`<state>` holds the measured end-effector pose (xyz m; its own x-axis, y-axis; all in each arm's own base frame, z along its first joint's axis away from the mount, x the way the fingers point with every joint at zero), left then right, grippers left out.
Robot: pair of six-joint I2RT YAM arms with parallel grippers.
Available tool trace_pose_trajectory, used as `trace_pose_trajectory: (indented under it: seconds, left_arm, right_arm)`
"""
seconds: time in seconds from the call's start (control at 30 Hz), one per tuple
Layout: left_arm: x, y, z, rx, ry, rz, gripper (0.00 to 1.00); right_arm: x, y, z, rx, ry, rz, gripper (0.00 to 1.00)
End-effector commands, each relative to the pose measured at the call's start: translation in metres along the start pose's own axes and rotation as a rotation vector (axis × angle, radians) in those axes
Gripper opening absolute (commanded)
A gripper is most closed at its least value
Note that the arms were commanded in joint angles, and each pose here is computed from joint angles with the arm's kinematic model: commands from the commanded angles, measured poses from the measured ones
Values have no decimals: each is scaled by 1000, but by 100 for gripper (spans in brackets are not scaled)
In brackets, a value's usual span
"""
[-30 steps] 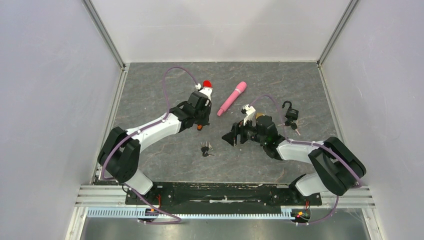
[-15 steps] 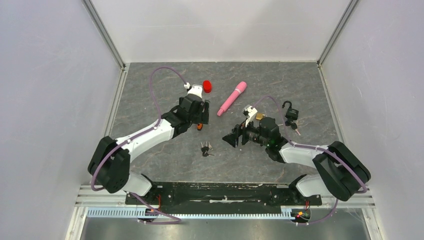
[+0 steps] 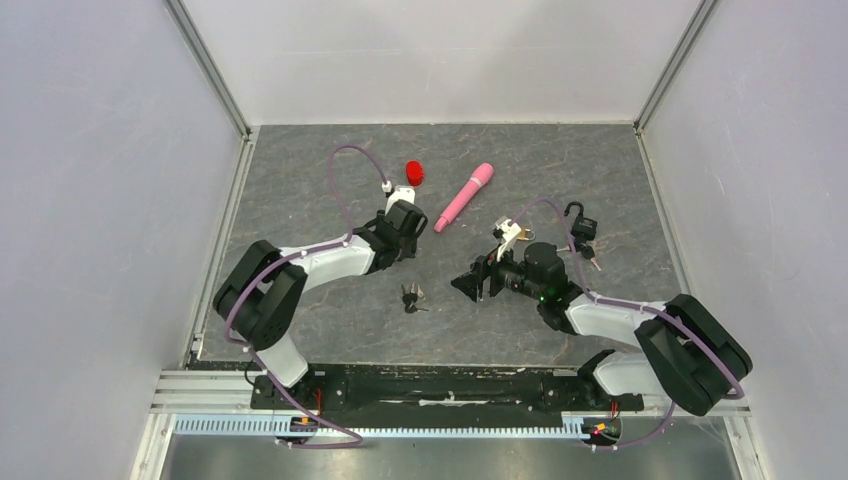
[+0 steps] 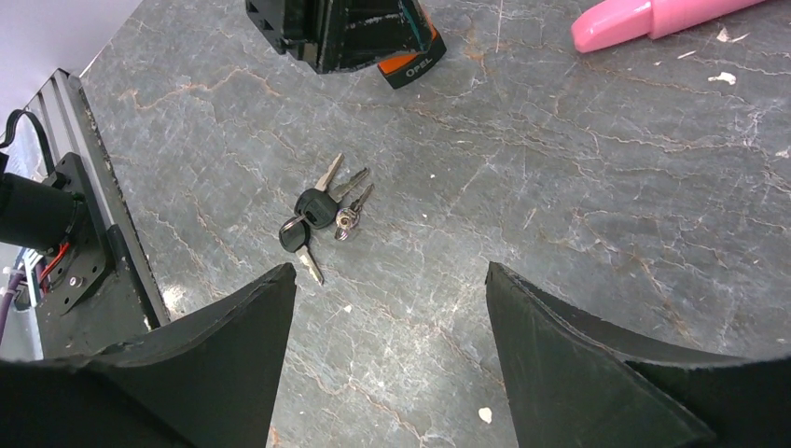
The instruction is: Unlock with the key
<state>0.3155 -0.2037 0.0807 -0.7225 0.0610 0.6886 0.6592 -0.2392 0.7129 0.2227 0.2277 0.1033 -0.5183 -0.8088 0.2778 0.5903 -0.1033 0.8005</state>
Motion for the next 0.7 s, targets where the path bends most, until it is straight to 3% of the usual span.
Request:
trace_pose_trajectory:
  seconds: [0.0, 0.13, 0.4, 0.67]
  left_arm:
    - [-13, 5, -4, 75, 44, -32, 52]
    - [-18, -3, -4, 79, 55, -10, 42]
    - [5, 14, -6, 119, -52, -5, 5]
    - [53, 53, 0, 253, -415, -21, 2]
  right_arm:
    - [4, 9, 2, 28, -2, -46, 77]
    - [5, 10, 2, 30, -3, -49, 77]
    - [3, 7, -3, 53, -35, -22, 76]
    - [-2, 8, 4, 82, -60, -8, 75]
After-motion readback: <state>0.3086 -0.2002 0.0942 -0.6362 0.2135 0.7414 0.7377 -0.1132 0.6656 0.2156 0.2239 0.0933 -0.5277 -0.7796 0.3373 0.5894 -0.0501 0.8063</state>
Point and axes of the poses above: each gripper's point midway between its finger pads, its own x axis back along the fingers, its own z axis along the line the jaws close on, y = z × x, the point moved 4 cm from there along x, back along the fingers, and after that the axes turned 9 degrees about -x, right-handed, at the moved point
